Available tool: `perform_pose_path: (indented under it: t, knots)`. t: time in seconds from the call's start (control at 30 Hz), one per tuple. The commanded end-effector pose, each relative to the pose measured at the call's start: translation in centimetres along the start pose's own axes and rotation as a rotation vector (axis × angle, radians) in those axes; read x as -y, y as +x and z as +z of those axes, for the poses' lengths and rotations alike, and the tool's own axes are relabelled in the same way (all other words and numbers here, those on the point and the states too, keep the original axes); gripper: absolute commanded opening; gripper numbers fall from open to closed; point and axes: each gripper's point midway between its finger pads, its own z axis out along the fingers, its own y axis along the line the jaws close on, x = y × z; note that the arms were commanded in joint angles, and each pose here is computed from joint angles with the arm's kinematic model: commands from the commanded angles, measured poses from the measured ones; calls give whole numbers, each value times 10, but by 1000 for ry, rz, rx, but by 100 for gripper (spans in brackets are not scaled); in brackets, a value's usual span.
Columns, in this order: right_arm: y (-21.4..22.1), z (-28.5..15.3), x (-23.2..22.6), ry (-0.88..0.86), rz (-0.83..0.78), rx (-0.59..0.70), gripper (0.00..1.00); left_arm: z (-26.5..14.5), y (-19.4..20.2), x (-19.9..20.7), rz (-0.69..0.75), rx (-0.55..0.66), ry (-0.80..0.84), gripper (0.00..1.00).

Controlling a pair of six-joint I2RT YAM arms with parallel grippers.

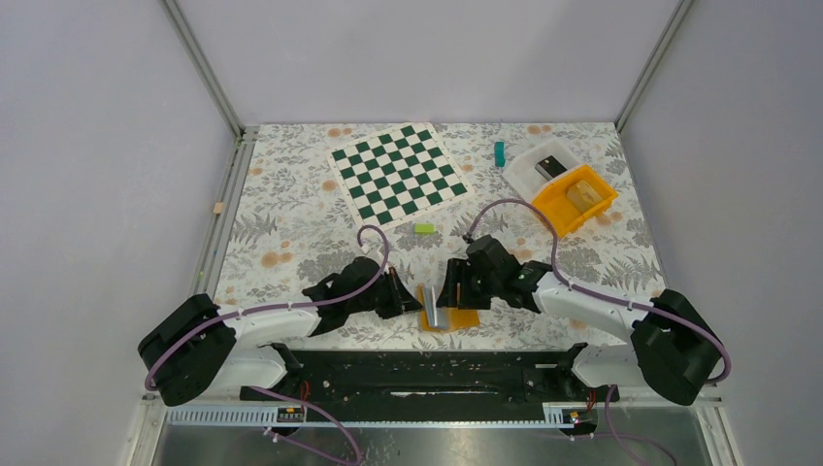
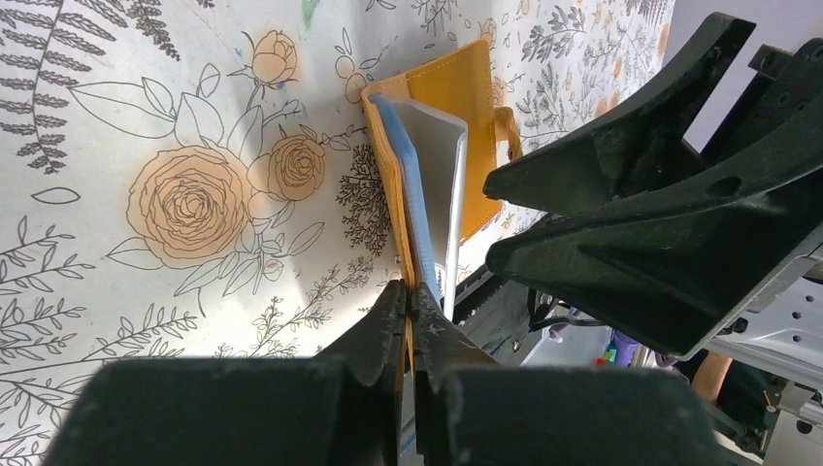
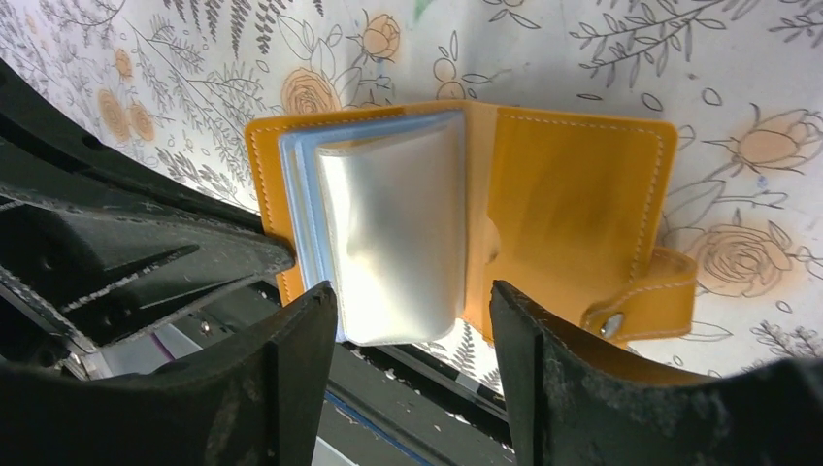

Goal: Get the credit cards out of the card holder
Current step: Remove the credit card from the card holder.

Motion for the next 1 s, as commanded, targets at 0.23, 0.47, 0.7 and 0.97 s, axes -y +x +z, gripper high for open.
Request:
perform_pose_path:
  t: [0.23,0.47,0.7,0.97]
  knots:
    - [-10,14,-27,-36,-10,15,69,0,-12,28,40,31,72,0]
    - [-11,14,-5,96,-27,28,61,-3,-12,28,53,31,66,0]
    - [-12,0,22,205,-59,77,58,-4,-11,13,58,41,9,0]
    - [-9,-6,34,238,-79,91,54,-4,-7,5,65,27,-17,0]
